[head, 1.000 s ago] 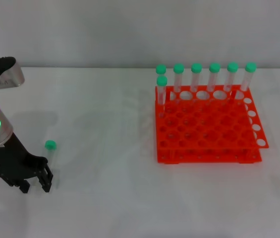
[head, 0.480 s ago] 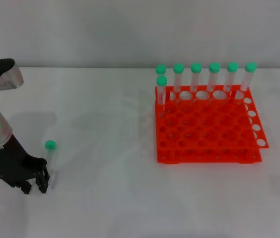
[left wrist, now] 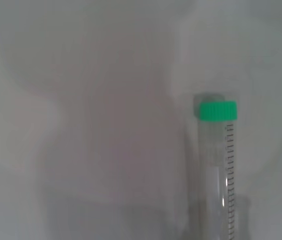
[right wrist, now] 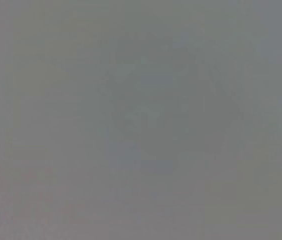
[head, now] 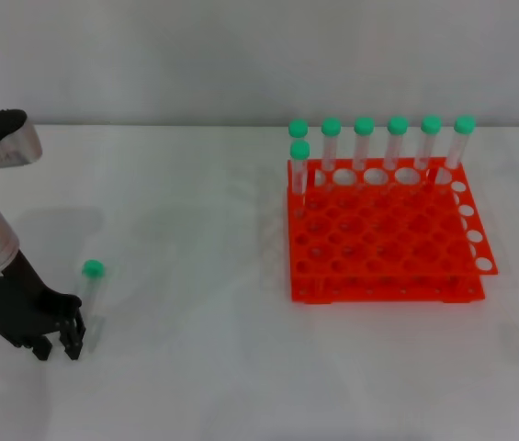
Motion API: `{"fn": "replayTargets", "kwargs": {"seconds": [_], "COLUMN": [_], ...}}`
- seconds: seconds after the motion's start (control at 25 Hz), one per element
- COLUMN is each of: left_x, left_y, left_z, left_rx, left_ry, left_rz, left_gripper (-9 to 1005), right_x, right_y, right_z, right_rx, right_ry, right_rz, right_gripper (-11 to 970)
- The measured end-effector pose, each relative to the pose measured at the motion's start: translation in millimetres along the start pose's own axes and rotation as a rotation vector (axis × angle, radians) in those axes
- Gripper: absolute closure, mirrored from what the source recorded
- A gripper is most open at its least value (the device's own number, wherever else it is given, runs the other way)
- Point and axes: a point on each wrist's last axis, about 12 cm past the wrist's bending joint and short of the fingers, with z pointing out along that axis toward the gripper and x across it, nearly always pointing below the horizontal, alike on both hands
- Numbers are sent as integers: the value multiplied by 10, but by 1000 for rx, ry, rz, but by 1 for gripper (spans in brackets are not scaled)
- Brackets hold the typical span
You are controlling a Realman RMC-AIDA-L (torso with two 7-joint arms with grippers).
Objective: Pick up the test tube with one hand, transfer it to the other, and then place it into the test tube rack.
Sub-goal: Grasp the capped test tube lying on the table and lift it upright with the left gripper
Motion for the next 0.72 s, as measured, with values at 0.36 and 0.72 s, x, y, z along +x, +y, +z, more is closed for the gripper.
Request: {"fn": "replayTargets", "kwargs": {"seconds": [0.36, 0.72], "left_x": [-11, -20], "left_y": [12, 17], "left_z": [2, 0], "left_rx": [-5, -9], "left_ry": [-10, -18], "left_rz": [-3, 1], "left_gripper": [700, 742], "right_x": [-2, 5], "right_y": [17, 48], "right_z": [7, 15], "right_rx": [-5, -11], "right_ry": [-1, 2], "right_rz": [2, 7], "right_gripper": [296, 295]}}
